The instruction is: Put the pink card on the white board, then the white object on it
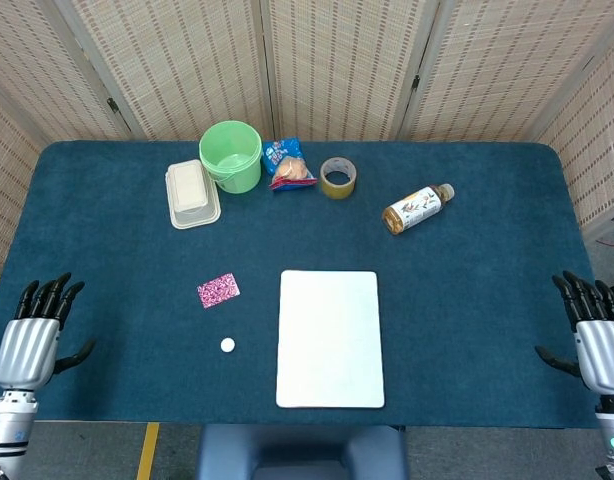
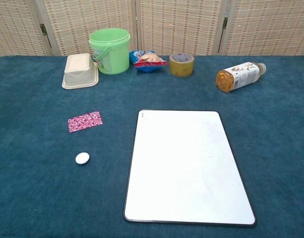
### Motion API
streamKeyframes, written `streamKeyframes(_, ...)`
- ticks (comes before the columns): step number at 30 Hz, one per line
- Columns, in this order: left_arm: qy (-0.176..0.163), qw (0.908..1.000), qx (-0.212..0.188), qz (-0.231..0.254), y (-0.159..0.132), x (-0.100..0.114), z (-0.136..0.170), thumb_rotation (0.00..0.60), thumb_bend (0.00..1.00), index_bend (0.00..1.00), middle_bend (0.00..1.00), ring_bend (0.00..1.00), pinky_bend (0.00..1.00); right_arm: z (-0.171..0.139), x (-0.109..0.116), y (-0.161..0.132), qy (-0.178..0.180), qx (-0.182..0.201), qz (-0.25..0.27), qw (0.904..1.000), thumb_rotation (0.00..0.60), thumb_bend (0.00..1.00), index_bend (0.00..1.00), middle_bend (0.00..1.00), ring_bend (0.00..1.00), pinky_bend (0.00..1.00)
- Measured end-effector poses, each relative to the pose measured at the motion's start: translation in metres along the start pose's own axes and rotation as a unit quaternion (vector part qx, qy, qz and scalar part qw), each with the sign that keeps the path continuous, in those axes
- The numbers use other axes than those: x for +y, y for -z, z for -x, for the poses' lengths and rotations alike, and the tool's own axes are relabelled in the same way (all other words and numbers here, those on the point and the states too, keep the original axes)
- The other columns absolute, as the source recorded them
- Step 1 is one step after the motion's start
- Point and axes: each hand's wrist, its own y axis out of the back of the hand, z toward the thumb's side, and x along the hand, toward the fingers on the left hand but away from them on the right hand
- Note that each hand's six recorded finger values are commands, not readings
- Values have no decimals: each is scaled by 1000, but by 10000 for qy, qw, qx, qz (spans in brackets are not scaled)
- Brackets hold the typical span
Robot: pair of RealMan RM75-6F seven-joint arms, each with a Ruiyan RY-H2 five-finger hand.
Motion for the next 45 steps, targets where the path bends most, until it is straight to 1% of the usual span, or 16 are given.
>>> streamKeyframes(3, -27, 9998, -172, 32, -8, 3, -9, 600, 298, 167, 106, 128, 1, 0, 1, 0, 8, 3, -2, 10000, 600, 152, 37, 83, 90, 29)
streamKeyframes(8, 69, 9985, -521, 123, -27, 2, -30, 600, 299, 183, 110, 132, 2, -2, 3, -1, 45, 25, -9, 10000, 600, 153, 37, 83, 87, 29)
streamKeyframes(14, 383, 9950, -862, 321, -54, -7, -64, 600, 299, 207, 113, 132, 0, -3, 5, -2, 93, 49, -1, 9999, 600, 153, 37, 83, 77, 29)
streamKeyframes(18, 620, 9923, -1029, 287, -72, -15, -86, 600, 300, 213, 113, 130, 0, -5, 6, -2, 113, 39, -1, 9999, 600, 152, 37, 83, 73, 29)
streamKeyframes(23, 890, 9899, -1092, 171, -93, -31, -105, 600, 298, 221, 114, 122, 0, -6, 7, -2, 117, 39, 0, 9999, 600, 153, 37, 83, 69, 29)
streamKeyframes(28, 1103, 9877, -1101, -92, -109, -49, -120, 600, 299, 221, 114, 110, 0, -7, 8, -2, 129, 32, -1, 9999, 600, 153, 37, 81, 68, 29)
streamKeyframes(35, 1461, 9837, -1025, -232, -129, -72, -131, 600, 298, 222, 114, 103, 0, -7, 9, -1, 132, 8, -1, 9999, 600, 153, 37, 78, 67, 29)
streamKeyframes(40, 1604, 9810, -1031, -356, -145, -88, -134, 600, 298, 226, 114, 102, 0, -7, 7, 0, 103, 8, 11, 9999, 600, 153, 37, 78, 66, 29)
streamKeyframes(45, 1654, 9801, -999, -452, -151, -97, -138, 600, 311, 242, 114, 102, 0, -7, 7, 1, 87, -15, 19, 10000, 600, 152, 37, 78, 68, 29)
